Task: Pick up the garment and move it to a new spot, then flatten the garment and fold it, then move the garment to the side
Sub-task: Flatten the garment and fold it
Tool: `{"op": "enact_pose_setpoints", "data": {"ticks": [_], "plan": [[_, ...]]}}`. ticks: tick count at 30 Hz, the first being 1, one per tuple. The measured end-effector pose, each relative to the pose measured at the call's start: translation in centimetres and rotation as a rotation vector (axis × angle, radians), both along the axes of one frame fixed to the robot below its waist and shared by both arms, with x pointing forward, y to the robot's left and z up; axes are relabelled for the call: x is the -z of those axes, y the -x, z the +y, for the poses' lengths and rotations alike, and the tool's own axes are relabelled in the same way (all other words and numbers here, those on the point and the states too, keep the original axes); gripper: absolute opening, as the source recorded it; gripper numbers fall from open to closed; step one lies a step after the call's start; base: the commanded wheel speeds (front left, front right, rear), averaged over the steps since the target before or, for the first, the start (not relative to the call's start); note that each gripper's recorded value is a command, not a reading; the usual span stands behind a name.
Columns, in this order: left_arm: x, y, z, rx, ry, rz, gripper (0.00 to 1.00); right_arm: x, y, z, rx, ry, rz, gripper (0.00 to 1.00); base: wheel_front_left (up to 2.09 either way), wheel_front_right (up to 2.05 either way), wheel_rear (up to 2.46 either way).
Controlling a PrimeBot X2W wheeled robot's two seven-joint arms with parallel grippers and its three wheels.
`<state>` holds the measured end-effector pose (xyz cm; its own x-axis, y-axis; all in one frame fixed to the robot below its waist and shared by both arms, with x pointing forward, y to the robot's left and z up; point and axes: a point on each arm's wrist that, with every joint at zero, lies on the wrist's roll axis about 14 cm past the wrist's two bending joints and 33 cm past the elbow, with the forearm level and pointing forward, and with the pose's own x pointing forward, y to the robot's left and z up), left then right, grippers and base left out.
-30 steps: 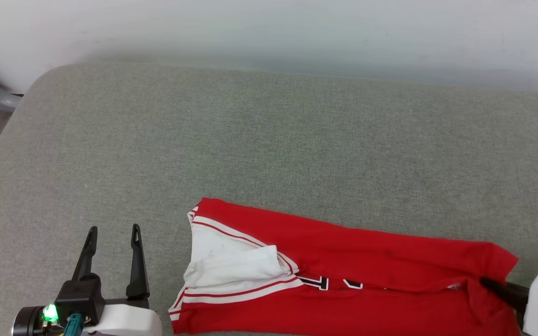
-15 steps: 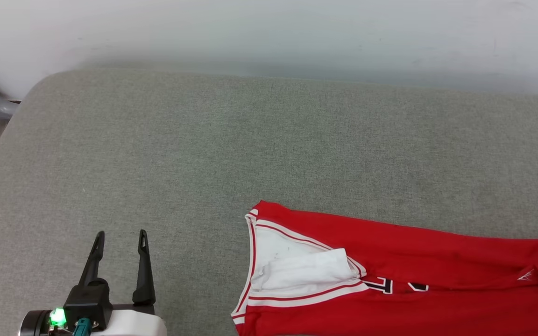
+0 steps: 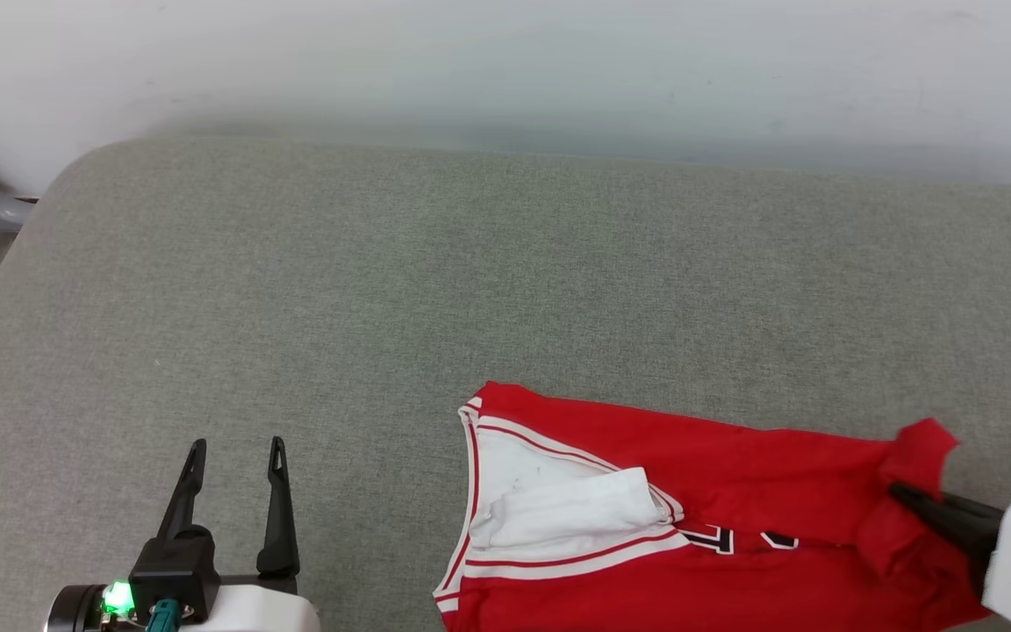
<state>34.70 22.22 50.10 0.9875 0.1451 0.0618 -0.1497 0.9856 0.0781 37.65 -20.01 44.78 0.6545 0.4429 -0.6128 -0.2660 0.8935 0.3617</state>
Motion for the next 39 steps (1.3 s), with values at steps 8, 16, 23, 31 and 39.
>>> {"op": "enact_pose_setpoints", "data": {"ticks": [8,16,23,31,39], "plan": [[0.3,0.0,-0.1,0.002,0.004,0.009,1.0,-1.2,0.5,7.8,-0.21,-0.088,-0.001,0.0,0.0,0.0,0.0],[0.3,0.1,0.4,-0.015,0.009,0.009,1.0,-2.4,-0.1,14.4,-0.391,-0.142,-0.007,0.0,0.0,0.0,0.0],[0.6,0.4,0.9,-0.039,0.014,0.021,1.0,-1.9,0.1,19.6,-0.53,-0.157,0.013,0.0,0.0,0.0,0.0],[0.9,0.1,1.4,-0.055,0.013,0.032,1.0,-0.2,-1.0,24.0,-0.616,-0.12,0.013,0.0,0.0,0.0,0.0],[1.6,-0.2,1.9,-0.075,0.017,0.057,1.0,4.4,-2.0,25.2,-0.643,-0.008,0.094,0.0,0.0,0.0,0.0]]}}
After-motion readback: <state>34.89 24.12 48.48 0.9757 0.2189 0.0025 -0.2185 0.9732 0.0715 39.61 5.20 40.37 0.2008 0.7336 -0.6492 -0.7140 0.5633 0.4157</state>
